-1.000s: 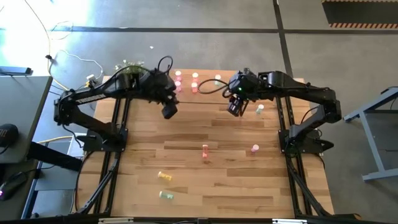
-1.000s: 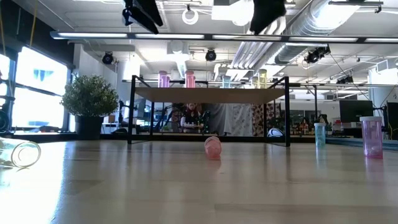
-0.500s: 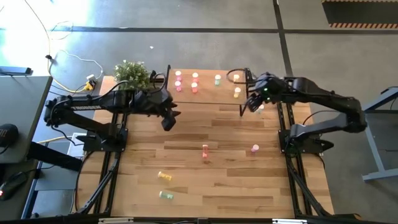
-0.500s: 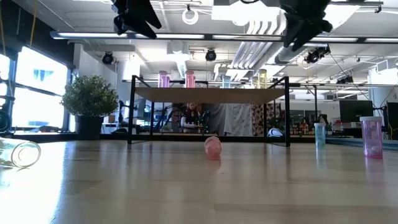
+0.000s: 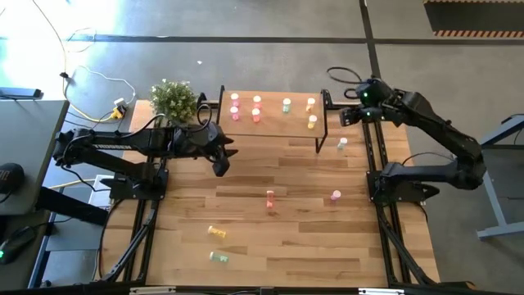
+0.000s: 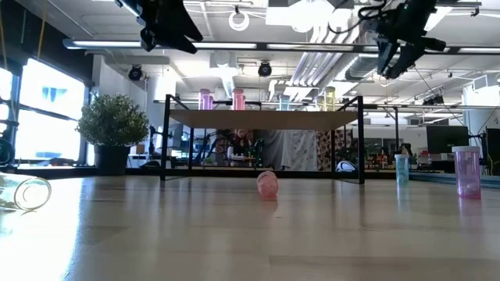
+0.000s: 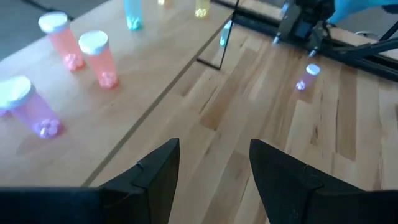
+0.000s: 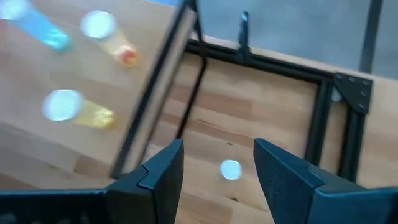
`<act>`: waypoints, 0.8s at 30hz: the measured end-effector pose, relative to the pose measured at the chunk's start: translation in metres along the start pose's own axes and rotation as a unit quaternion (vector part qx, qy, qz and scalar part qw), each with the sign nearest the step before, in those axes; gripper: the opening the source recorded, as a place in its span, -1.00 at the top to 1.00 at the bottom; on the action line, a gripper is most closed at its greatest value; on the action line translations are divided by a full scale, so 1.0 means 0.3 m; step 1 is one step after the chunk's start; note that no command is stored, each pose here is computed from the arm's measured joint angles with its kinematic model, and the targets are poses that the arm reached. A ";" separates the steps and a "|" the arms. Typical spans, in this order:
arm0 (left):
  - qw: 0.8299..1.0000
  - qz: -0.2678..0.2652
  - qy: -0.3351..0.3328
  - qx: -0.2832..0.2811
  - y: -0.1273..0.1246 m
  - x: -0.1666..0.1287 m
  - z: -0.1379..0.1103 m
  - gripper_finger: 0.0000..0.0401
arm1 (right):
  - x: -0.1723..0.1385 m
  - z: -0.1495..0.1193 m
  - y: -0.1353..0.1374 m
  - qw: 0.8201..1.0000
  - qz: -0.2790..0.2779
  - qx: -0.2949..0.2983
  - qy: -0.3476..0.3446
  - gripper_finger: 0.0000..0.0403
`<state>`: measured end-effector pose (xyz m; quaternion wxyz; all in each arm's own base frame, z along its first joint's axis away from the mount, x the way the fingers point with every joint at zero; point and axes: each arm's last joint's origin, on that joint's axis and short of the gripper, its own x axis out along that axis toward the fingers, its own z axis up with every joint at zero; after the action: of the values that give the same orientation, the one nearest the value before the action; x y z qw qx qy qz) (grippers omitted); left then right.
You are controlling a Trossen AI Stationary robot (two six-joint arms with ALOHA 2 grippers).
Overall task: Pick and place medicine bottles onto shelf by color
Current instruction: Put the top blue pill bottle on the shelf aligned with the other blue pill bottle
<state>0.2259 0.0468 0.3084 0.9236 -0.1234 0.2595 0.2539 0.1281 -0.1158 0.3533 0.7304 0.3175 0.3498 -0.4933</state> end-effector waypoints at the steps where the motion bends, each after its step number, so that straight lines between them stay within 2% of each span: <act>1: 1.000 -0.003 -0.009 0.003 0.001 0.001 -0.003 0.07 | 0.005 0.005 -0.013 1.000 -0.006 0.007 0.005 0.08; 10: 0.999 0.010 -0.039 0.031 0.052 -0.028 0.000 0.07 | 0.034 0.022 -0.109 0.994 -0.025 0.096 0.053 0.08; 16: 0.998 0.014 -0.046 0.046 0.076 -0.040 0.008 0.07 | 0.152 -0.027 -0.159 0.979 -0.013 0.173 0.108 0.08; 20: 0.998 0.009 -0.044 0.053 0.093 -0.039 0.012 0.07 | 0.223 -0.063 -0.167 0.967 0.010 0.216 0.132 0.08; 24: 0.997 0.025 -0.043 0.057 0.120 -0.035 0.017 0.07 | 0.268 -0.102 -0.173 0.955 0.005 0.252 0.158 0.08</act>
<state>0.2011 0.0747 0.3148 0.9326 -0.0533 0.2366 0.2672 0.0947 -0.1472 0.2638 0.5647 0.5669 0.3236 -0.5050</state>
